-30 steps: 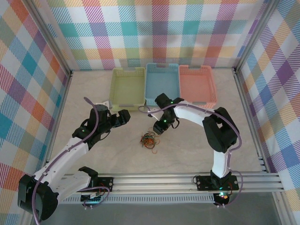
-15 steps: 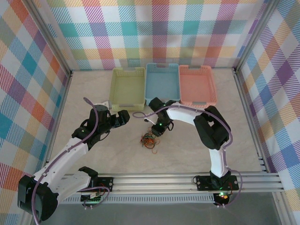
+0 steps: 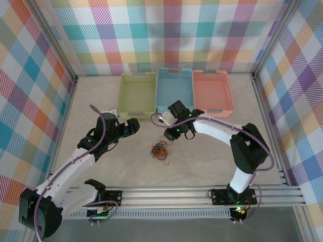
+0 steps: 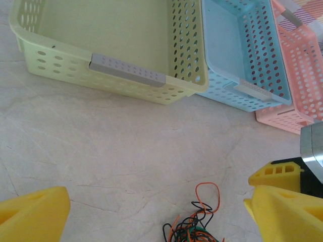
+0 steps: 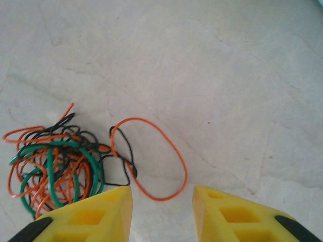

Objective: Untangle the cables

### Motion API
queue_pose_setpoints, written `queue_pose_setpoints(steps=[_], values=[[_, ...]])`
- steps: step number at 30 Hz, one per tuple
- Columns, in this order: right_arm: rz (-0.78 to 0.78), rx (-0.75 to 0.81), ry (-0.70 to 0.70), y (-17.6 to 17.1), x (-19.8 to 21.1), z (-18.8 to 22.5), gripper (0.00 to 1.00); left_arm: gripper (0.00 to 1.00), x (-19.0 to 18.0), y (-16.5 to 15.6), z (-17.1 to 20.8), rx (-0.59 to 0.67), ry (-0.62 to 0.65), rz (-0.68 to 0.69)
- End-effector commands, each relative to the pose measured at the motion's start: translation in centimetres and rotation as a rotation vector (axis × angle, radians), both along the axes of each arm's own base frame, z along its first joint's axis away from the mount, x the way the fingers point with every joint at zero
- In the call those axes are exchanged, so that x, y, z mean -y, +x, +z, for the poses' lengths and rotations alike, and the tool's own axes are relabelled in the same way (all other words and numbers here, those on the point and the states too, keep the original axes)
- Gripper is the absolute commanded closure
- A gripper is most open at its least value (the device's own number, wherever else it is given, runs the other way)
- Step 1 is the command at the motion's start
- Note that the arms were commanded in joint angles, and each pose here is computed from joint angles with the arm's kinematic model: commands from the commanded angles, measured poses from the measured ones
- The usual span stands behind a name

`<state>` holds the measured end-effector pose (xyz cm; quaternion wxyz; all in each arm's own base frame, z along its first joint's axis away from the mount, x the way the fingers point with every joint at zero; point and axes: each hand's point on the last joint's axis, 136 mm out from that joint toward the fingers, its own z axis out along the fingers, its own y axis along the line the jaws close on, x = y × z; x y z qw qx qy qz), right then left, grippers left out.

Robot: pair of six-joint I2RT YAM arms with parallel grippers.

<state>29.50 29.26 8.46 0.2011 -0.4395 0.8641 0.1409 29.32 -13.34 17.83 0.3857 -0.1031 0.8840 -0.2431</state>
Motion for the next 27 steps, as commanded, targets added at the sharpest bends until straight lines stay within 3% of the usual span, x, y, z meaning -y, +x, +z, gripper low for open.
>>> queue_pose_setpoints(steps=[1,19,27], values=[[-0.038,-0.042,-0.042,0.7,0.2,-1.8,0.64,0.07,0.3,0.2,1.4,0.034,-0.001,-0.007],[-0.009,-0.162,-0.160,0.2,0.2,-6.8,0.64,0.07,0.4,0.4,1.2,0.024,-0.003,-0.008],[-0.016,-0.136,-0.131,0.4,-0.4,-6.4,0.92,0.07,0.4,0.4,1.0,0.020,0.002,-0.007]])
